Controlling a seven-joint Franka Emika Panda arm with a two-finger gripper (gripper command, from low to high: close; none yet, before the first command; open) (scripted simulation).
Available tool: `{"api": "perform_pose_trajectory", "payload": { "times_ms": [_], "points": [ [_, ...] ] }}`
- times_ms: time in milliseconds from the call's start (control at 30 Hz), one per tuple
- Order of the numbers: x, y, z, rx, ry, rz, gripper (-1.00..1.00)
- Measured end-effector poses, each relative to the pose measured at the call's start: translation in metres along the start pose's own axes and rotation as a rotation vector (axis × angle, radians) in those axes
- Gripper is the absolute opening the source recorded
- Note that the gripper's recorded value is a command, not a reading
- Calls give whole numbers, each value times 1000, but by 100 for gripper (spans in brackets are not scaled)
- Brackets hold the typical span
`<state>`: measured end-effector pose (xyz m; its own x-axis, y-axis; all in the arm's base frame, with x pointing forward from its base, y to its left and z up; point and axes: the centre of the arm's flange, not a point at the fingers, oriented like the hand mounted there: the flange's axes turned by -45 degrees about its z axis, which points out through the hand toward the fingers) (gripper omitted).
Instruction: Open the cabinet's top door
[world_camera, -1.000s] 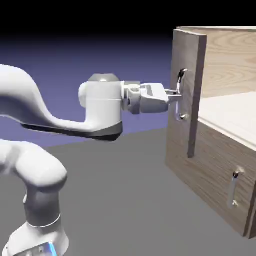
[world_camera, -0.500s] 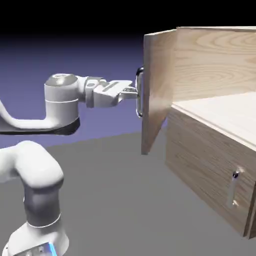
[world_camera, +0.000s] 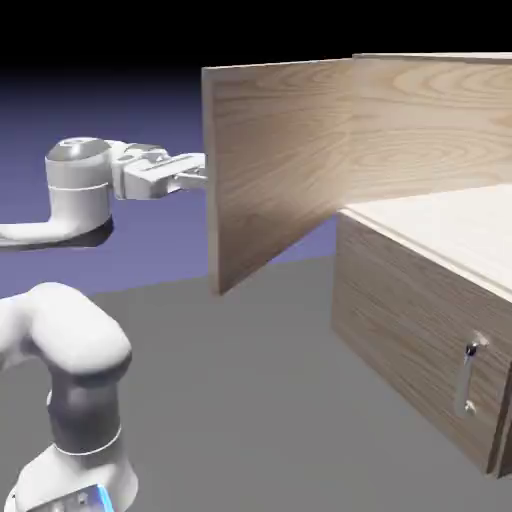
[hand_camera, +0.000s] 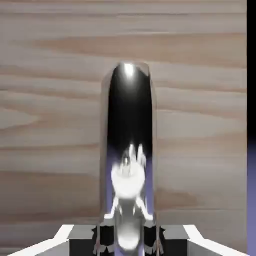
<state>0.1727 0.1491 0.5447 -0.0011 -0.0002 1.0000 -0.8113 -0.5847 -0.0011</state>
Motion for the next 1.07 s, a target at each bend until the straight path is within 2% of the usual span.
{"api": "perform_pose_trajectory", "payload": {
  "times_ms": [533, 1067],
  "points": [
    [0, -72, -152, -321, -1, 0, -100],
    [0, -160, -250, -571, -1, 0, -100]
  ]
}}
